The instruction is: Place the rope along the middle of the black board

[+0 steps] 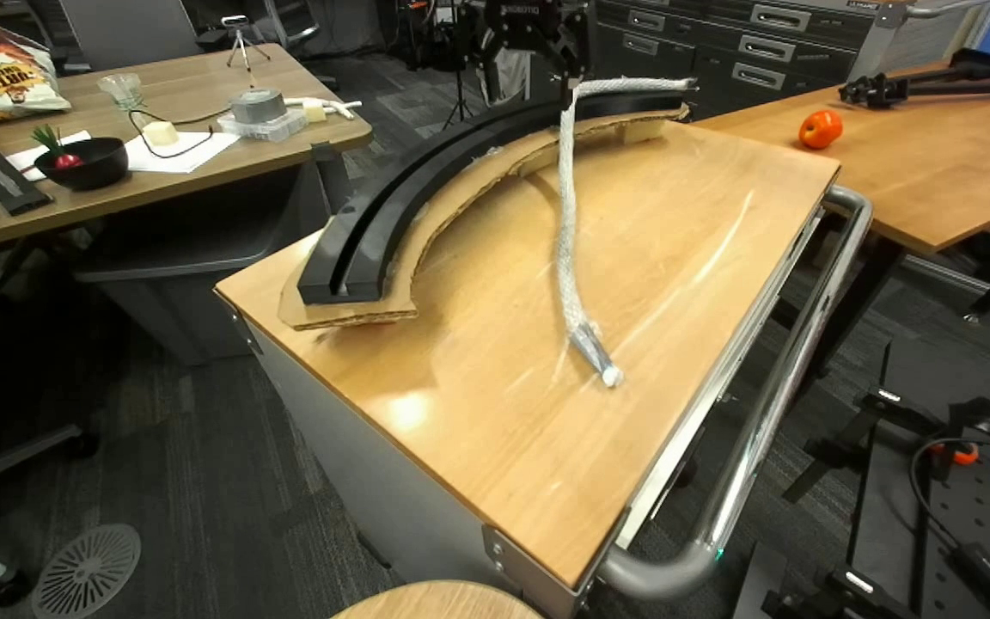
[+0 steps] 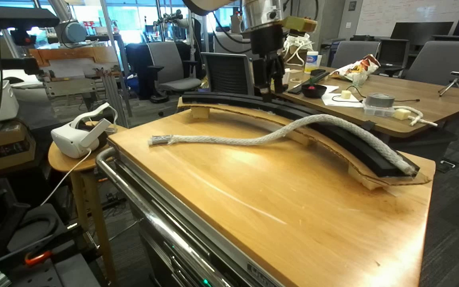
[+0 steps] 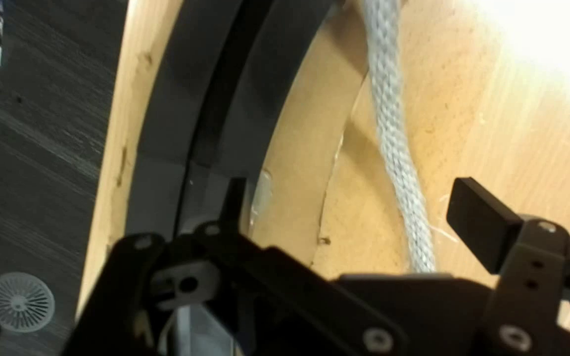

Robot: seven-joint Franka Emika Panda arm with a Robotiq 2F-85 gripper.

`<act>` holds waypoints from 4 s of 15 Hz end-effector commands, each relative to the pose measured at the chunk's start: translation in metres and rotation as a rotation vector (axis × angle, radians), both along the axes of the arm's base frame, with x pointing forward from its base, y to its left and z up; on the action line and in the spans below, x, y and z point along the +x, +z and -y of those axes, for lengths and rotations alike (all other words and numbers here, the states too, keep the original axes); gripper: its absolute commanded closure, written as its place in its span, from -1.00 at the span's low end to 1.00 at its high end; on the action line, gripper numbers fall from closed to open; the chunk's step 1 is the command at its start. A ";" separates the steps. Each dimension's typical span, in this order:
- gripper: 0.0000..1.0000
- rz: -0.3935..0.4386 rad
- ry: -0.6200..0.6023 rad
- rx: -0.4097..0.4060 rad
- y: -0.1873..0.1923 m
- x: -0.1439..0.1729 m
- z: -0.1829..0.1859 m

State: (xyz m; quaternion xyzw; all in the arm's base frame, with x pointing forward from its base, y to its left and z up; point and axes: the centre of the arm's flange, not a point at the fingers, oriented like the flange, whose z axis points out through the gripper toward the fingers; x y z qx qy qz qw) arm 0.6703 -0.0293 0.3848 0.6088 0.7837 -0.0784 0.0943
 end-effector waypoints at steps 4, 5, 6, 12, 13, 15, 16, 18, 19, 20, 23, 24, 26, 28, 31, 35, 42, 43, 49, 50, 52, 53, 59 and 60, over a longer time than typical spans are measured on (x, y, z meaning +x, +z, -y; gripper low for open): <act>-1.00 -0.066 0.167 -0.028 -0.036 -0.030 -0.035; -1.00 -0.068 0.196 -0.050 -0.043 -0.038 -0.037; -1.00 -0.072 0.210 -0.059 -0.048 -0.045 -0.038; -1.00 -0.051 0.287 0.068 -0.063 -0.048 -0.070; -1.00 -0.043 0.312 0.095 -0.065 -0.048 -0.084; -1.00 -0.042 0.331 0.117 -0.065 -0.056 -0.102; -1.00 -0.051 0.332 0.119 -0.066 -0.060 -0.111; -1.00 -0.073 0.337 0.099 -0.069 -0.070 -0.128; -1.00 -0.079 0.335 0.097 -0.073 -0.076 -0.134; -1.00 -0.084 0.333 0.096 -0.076 -0.082 -0.138; -1.00 -0.093 0.294 0.093 -0.086 -0.108 -0.147; -1.00 -0.095 0.275 0.086 -0.089 -0.116 -0.149; -1.00 -0.090 0.231 0.088 -0.093 -0.133 -0.151; -1.00 -0.080 0.200 0.091 -0.095 -0.145 -0.150; -1.00 -0.072 0.166 0.084 -0.097 -0.158 -0.149; -0.50 -0.074 0.160 0.096 -0.100 -0.162 -0.142; 0.45 -0.019 0.193 0.133 -0.107 -0.140 -0.125; 0.60 -0.019 0.195 0.140 -0.106 -0.138 -0.123; 0.94 -0.004 0.201 0.170 -0.101 -0.136 -0.108; 0.94 0.002 0.204 0.169 -0.099 -0.136 -0.106; 0.94 0.023 0.210 0.159 -0.093 -0.136 -0.098; 0.94 0.038 0.215 0.152 -0.087 -0.136 -0.094; 0.94 0.216 0.253 0.154 -0.039 -0.130 -0.084; 0.94 0.256 0.260 0.152 -0.030 -0.127 -0.084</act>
